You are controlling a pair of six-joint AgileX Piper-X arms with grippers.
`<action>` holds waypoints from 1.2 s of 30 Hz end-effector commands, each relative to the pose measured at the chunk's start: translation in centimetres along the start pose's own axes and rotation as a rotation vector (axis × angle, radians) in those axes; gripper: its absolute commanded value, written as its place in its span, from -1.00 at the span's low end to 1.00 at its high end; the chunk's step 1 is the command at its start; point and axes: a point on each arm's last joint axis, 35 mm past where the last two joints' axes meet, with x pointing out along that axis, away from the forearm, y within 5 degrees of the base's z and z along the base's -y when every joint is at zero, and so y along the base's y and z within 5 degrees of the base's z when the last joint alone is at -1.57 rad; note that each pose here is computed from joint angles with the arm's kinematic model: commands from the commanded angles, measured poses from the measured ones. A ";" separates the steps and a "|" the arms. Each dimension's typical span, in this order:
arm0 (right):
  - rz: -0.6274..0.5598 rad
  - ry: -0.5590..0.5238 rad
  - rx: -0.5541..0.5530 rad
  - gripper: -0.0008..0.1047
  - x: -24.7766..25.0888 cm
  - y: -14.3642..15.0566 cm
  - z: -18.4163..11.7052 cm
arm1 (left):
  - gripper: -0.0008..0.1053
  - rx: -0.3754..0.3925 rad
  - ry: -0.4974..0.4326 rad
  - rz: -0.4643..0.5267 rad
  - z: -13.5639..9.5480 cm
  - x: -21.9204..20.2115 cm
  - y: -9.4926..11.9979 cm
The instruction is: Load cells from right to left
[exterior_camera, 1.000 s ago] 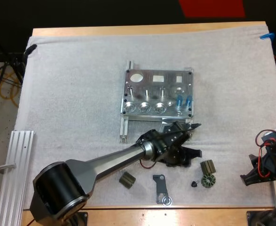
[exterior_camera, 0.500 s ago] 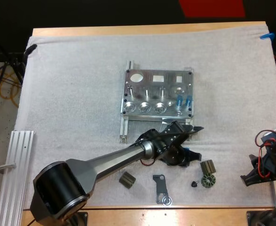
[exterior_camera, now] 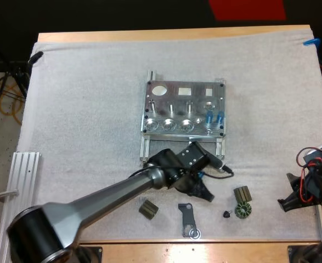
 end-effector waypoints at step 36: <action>0.799 -0.143 0.341 0.04 3.3 2.1 5.5 | -0.98 0.765 -0.258 -0.160 -5.1 -14.0 1.0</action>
